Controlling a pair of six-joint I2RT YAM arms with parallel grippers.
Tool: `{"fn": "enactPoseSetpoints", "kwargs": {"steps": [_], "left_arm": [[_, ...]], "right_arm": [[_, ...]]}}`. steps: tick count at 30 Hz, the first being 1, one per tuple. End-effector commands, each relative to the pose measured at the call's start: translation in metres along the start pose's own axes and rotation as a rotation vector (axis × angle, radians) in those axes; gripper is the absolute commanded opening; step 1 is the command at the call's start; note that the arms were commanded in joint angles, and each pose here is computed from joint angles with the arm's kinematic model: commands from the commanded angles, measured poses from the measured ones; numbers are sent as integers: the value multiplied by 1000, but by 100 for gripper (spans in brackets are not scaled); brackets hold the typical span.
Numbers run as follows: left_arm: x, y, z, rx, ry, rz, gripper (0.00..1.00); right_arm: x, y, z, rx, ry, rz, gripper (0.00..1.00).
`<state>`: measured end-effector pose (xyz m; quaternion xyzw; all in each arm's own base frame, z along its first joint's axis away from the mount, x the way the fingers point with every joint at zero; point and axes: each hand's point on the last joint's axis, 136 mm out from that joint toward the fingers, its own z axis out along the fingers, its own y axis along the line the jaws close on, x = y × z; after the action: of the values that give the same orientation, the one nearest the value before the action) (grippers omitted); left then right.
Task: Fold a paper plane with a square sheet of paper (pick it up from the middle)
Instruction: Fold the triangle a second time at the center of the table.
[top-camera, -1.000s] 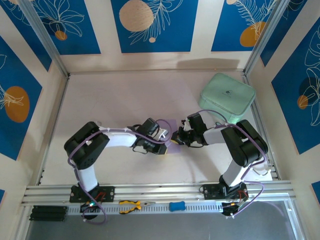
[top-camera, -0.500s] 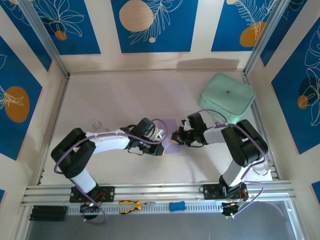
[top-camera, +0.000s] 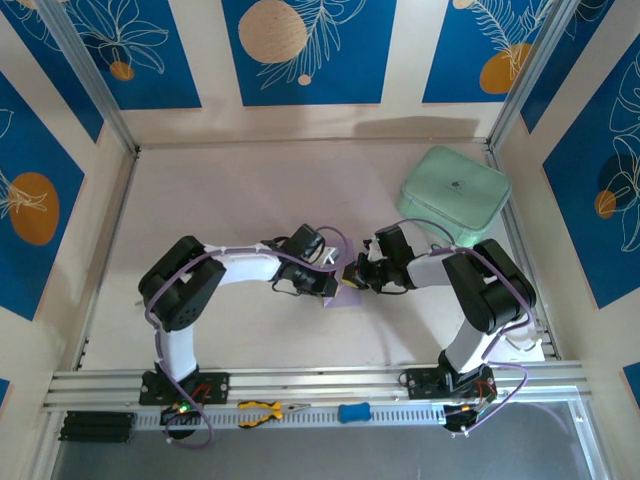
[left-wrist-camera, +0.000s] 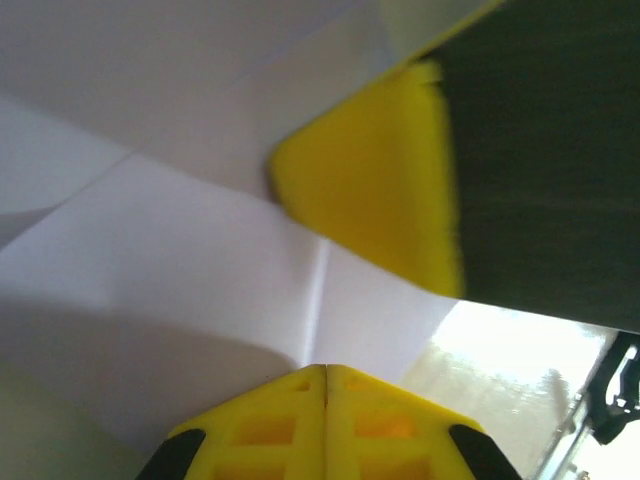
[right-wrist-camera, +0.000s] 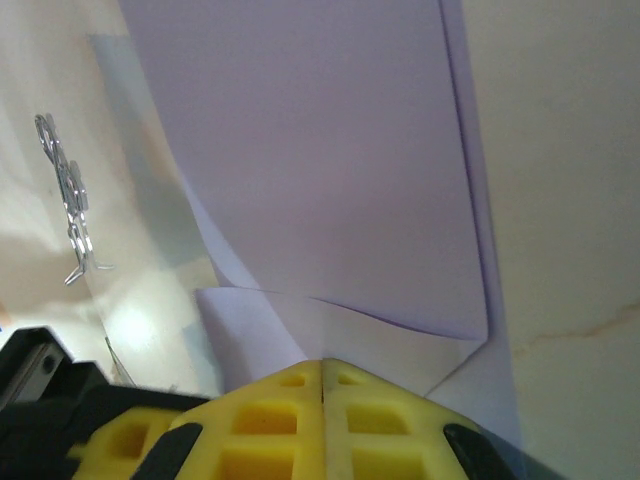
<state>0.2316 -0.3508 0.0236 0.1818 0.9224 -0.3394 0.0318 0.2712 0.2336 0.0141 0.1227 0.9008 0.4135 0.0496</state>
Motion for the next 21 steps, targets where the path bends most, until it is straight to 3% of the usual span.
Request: {"fn": "enactPoseSetpoints", "kwargs": {"steps": [1,6,16,21], "left_arm": [[20,22,6,-41,59,-40,0],[44,33,11,-39,101,-69,0],[47,30,10,-14,109,-65,0],[44,29,8,-16,93,-61,0]], "right_arm": [[15,-34,-2,121,42,83,4],[10,-23,-3,88,39,62,4],[3,38,-17,-12,4,-69,6],[19,25,-3,37,28,-49,5]]}}
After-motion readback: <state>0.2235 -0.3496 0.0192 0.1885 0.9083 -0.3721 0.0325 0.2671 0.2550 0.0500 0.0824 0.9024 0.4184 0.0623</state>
